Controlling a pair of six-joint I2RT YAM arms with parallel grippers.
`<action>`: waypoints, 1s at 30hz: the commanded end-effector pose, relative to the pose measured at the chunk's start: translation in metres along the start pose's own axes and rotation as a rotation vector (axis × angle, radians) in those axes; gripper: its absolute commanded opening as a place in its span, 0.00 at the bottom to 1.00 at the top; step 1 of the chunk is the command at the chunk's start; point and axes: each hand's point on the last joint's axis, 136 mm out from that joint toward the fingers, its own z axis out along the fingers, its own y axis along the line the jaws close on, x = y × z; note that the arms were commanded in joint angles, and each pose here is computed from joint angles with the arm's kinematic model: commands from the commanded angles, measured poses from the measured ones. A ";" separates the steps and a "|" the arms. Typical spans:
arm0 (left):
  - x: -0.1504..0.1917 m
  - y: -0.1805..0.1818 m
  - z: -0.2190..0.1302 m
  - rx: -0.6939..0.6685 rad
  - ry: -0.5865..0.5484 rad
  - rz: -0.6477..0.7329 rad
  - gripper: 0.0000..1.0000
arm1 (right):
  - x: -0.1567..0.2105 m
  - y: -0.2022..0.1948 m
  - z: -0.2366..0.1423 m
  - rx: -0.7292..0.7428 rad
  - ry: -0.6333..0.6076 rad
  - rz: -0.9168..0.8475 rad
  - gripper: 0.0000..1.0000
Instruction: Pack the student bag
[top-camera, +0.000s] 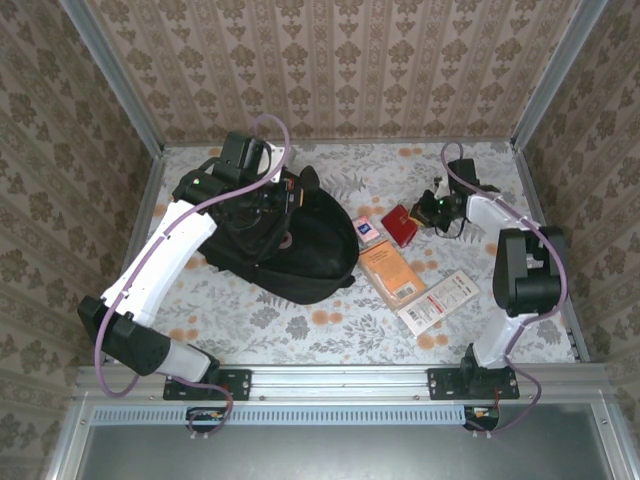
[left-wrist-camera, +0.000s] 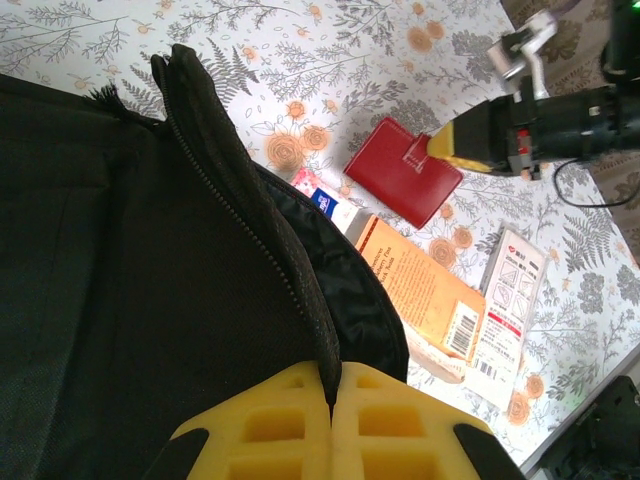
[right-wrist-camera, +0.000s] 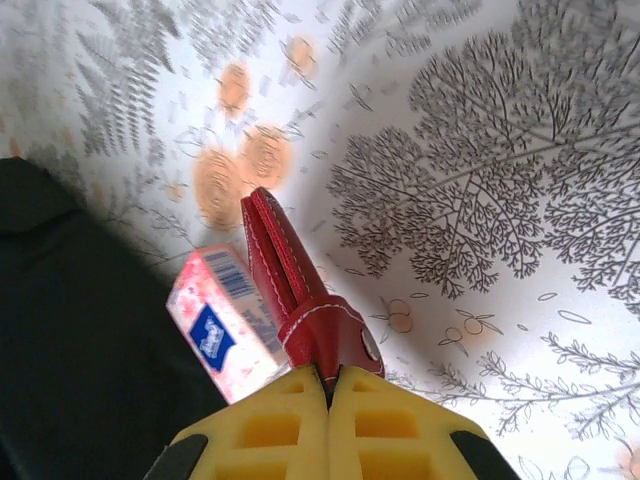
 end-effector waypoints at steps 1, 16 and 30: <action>-0.023 -0.014 -0.029 0.020 -0.108 0.039 0.00 | -0.016 0.015 -0.038 0.049 -0.122 -0.061 0.00; -0.032 -0.008 -0.060 -0.014 -0.170 0.023 0.00 | 0.036 0.156 -0.115 -0.275 -0.169 -0.208 0.00; -0.050 -0.012 -0.076 0.000 -0.234 0.007 0.00 | 0.130 0.242 -0.030 -0.403 0.187 -0.179 0.00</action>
